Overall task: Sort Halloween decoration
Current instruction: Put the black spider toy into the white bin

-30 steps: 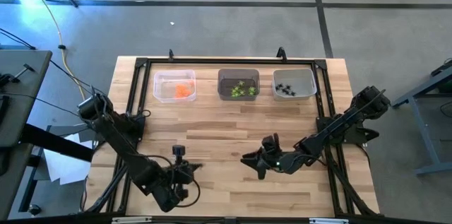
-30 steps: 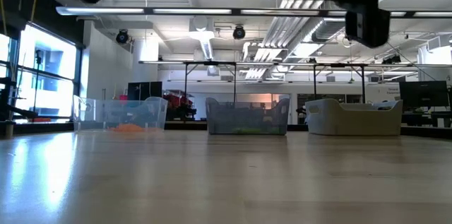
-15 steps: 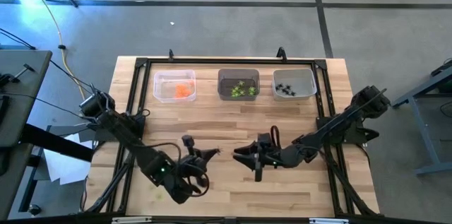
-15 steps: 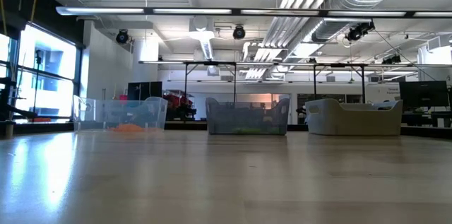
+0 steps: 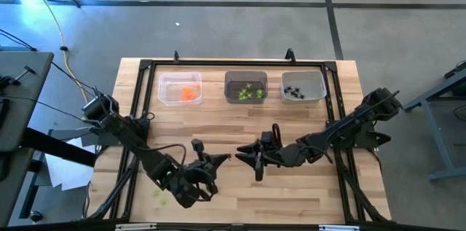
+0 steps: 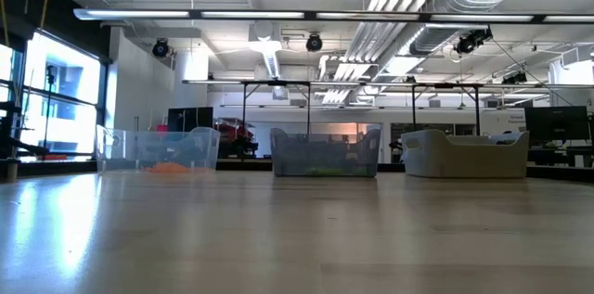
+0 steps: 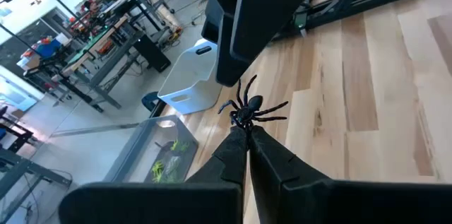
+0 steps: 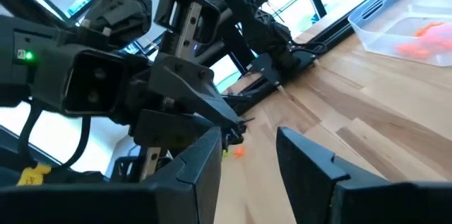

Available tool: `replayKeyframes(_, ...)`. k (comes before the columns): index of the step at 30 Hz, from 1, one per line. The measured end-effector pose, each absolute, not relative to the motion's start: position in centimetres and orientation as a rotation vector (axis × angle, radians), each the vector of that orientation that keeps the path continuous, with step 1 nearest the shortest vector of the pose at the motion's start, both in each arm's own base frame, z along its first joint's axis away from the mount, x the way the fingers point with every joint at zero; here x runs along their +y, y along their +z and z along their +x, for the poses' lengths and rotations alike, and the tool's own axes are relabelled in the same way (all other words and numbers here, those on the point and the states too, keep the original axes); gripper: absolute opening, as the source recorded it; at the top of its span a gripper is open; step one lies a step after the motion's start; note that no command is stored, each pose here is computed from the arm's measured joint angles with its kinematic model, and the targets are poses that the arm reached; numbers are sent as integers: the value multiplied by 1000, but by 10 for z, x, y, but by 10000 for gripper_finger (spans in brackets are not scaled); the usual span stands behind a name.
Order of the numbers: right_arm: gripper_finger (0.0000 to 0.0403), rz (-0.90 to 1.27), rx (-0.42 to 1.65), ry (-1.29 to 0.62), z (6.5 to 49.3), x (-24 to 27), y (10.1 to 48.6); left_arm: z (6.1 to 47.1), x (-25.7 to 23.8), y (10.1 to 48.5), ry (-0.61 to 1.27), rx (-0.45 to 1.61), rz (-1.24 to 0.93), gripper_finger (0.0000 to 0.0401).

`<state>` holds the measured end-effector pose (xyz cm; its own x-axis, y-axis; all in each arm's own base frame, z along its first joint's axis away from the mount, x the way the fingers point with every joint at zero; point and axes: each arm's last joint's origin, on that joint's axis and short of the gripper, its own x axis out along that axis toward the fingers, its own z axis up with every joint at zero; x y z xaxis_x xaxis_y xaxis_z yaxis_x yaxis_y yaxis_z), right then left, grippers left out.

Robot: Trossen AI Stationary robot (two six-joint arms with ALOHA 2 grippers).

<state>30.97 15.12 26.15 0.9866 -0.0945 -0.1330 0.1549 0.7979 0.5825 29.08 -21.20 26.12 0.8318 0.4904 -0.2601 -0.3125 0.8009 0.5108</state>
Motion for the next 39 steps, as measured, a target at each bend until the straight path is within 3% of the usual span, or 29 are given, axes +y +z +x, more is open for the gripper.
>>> replayKeyframes(28, 131, 682, 90, -151, 313, 144, 262, 312, -198, 272, 399, 357, 474, 0)
replayKeyframes(31, 109, 700, 91, -153, 313, 144, 261, 312, -198, 272, 399, 357, 474, 0)
replayKeyframes(36, 17, 677, 92, -153, 313, 144, 261, 312, -198, 272, 400, 360, 479, 0)
replayKeyframes(39, 10, 673, 99, -157, 313, 144, 261, 312, -198, 271, 399, 366, 485, 0)
